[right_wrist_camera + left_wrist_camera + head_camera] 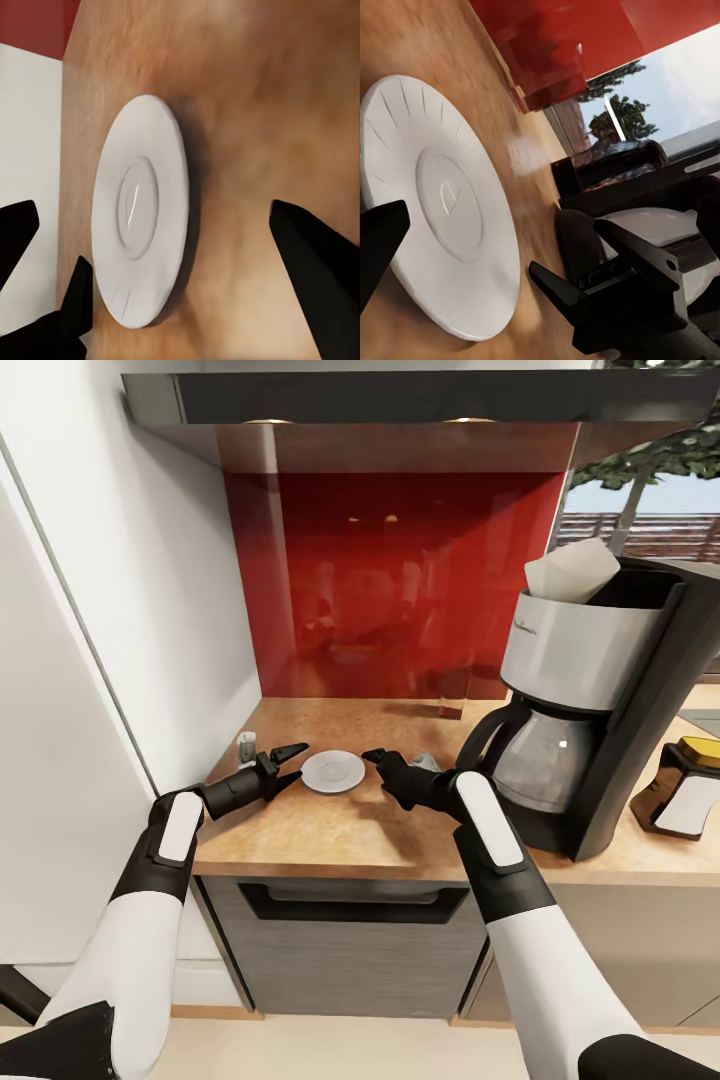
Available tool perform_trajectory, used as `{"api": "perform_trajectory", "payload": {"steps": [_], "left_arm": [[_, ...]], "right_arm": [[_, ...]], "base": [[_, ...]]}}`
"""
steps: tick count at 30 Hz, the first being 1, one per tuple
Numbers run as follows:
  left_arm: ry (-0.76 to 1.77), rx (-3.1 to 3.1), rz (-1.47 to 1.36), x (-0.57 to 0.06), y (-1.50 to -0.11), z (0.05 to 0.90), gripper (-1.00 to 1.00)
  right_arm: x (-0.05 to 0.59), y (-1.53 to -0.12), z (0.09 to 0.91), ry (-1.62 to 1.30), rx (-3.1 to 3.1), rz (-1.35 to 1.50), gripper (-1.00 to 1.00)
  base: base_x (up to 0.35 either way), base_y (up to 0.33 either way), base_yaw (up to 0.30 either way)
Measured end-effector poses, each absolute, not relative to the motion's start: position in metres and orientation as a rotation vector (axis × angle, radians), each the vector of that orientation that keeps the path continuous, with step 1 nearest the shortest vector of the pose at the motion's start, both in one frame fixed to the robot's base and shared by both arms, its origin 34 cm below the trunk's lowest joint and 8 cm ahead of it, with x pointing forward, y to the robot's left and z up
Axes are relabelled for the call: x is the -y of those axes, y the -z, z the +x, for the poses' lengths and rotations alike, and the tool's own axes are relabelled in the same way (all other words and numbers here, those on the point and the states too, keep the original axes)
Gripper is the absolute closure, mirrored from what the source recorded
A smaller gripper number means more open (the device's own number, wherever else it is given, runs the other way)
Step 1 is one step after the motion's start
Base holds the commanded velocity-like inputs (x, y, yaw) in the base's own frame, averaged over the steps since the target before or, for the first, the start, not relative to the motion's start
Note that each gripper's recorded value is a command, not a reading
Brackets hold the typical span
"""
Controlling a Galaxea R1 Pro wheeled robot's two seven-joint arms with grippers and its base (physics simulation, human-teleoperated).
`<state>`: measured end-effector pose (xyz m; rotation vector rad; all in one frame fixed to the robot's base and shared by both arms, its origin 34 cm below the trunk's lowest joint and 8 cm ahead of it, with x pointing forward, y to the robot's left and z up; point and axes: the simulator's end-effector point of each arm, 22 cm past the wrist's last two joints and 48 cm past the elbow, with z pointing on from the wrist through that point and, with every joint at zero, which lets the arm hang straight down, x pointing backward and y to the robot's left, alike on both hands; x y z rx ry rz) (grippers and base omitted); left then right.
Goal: Set up a coffee station on the kitchen countertop: keep the coffee maker on the countertop, move the bottle of coffee from the kitchen shelf to the counter next to the coffee maker, place a paper coffee filter on top of the coffee maker, put the saucer next to the coffee maker with the coffee cup on the saucer, and place the electric kettle next to the coffee maker.
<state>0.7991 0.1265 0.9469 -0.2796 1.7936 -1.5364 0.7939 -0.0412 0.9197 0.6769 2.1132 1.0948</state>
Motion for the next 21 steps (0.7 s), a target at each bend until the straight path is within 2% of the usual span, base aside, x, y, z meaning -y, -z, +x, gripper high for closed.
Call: {"api": "perform_trajectory", "payload": {"steps": [21], "left_arm": [[1.524, -1.787, -0.278, -0.1294, -0.9484, 0.8005, -1.00]], "right_arm": [[0.0382, -0.9137, 0.7931, -1.093, -2.127, 0.683, -1.00]], "base": [[0.001, 0.000, 0.000]]}}
